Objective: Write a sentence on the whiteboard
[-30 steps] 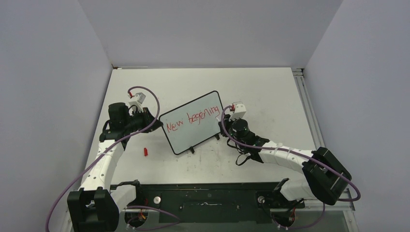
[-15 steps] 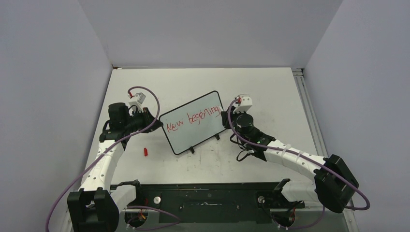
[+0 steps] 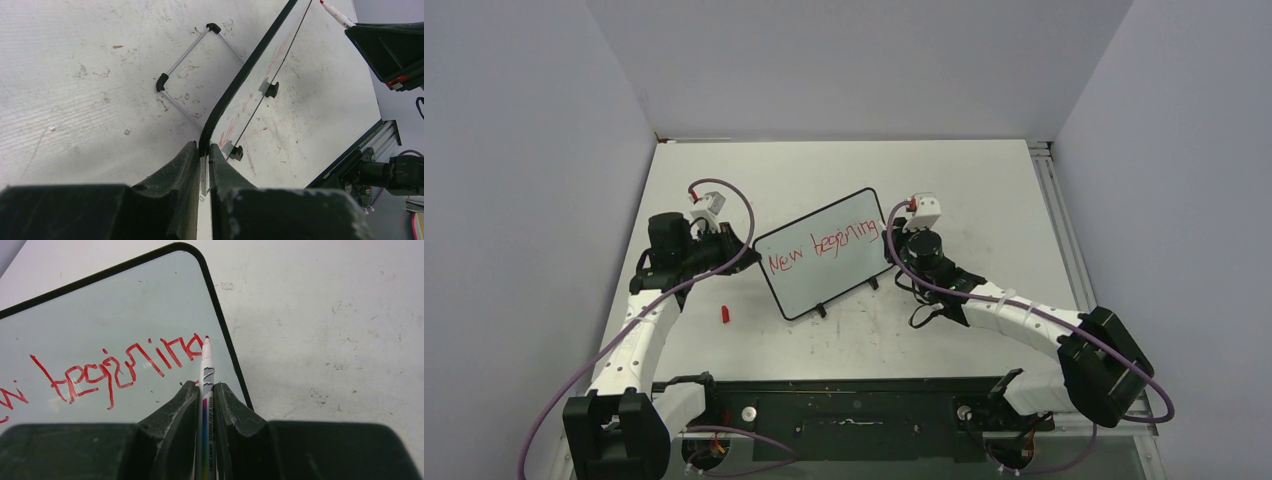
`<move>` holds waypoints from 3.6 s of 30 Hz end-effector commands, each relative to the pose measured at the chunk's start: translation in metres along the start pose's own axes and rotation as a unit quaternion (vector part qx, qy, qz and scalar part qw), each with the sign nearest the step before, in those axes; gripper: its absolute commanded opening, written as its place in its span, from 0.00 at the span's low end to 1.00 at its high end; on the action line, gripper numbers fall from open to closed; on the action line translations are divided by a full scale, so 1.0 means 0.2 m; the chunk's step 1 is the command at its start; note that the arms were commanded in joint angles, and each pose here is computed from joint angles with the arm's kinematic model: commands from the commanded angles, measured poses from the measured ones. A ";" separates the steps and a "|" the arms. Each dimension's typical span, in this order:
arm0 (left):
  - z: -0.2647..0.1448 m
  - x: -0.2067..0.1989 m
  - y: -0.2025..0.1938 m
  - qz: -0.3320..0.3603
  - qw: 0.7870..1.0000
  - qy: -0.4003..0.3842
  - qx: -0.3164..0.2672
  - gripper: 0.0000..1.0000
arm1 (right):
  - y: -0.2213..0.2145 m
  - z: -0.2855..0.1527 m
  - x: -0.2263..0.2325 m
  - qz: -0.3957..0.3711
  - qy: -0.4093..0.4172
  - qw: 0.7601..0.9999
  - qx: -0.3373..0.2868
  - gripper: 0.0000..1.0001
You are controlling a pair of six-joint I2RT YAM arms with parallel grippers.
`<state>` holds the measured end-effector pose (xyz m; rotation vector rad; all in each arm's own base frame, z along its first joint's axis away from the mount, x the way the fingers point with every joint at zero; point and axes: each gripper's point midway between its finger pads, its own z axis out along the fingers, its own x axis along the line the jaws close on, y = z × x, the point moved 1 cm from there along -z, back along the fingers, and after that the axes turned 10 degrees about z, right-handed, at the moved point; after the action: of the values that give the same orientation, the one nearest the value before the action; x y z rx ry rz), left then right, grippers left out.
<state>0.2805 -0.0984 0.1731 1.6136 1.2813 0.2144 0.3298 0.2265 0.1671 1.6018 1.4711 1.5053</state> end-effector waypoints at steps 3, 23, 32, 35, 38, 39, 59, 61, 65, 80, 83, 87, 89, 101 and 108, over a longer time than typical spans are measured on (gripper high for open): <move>-0.01 -0.01 0.06 0.019 1.000 0.001 -0.021 0.00 | 0.14 0.04 0.07 0.010 0.020 0.999 -0.037 0.05; -0.01 -0.01 0.06 0.017 1.000 -0.001 -0.018 0.00 | 0.15 0.09 0.10 0.008 0.031 0.998 -0.049 0.05; -0.01 -0.01 0.06 0.017 1.000 -0.001 -0.018 0.00 | 0.14 0.11 0.09 -0.003 0.028 0.999 -0.043 0.05; -0.01 -0.01 0.06 0.017 1.000 -0.001 -0.018 0.00 | 0.12 0.11 0.09 -0.006 0.027 0.999 -0.038 0.05; -0.01 -0.01 0.06 0.017 1.000 -0.001 -0.018 0.00 | 0.10 0.11 0.07 -0.005 0.026 0.999 -0.033 0.05; -0.01 -0.01 0.06 0.017 1.000 -0.001 -0.018 0.00 | 0.10 0.10 0.07 -0.004 0.025 0.999 -0.032 0.05; -0.01 -0.01 0.06 0.018 1.000 -0.001 -0.019 0.00 | -0.01 0.04 0.00 0.002 0.008 1.000 -0.016 0.05; -0.01 -0.01 0.06 0.018 1.000 -0.002 -0.019 0.00 | -0.01 0.05 -0.01 0.005 0.001 1.000 -0.017 0.05; -0.01 -0.01 0.06 0.018 1.000 -0.002 -0.019 0.00 | 0.00 0.05 -0.02 0.005 -0.009 1.000 -0.018 0.05; -0.01 -0.01 0.06 0.018 1.000 -0.003 -0.020 0.00 | -0.03 0.04 -0.05 0.002 -0.019 1.000 -0.012 0.05; -0.01 -0.01 0.06 0.019 1.000 -0.003 -0.020 0.00 | -0.04 0.04 -0.06 0.002 -0.020 1.000 -0.010 0.05; -0.01 -0.01 0.06 0.019 1.000 -0.003 -0.021 0.00 | -0.05 0.03 -0.06 0.002 -0.019 1.000 -0.005 0.05; -0.01 -0.01 0.06 0.019 1.000 -0.003 -0.021 0.00 | -0.06 0.02 -0.06 0.004 -0.017 1.000 -0.003 0.05; -0.01 -0.02 0.06 0.018 1.000 -0.004 -0.020 0.00 | -0.10 0.00 -0.01 0.000 -0.002 1.000 0.005 0.05; -0.01 -0.02 0.06 0.018 1.000 -0.005 -0.022 0.00 | -0.12 -0.01 -0.01 -0.004 -0.008 1.000 0.006 0.05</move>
<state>0.2806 -0.0985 0.1734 1.6130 1.2799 0.2148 0.3221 0.2326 0.1357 1.6093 1.5177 1.4468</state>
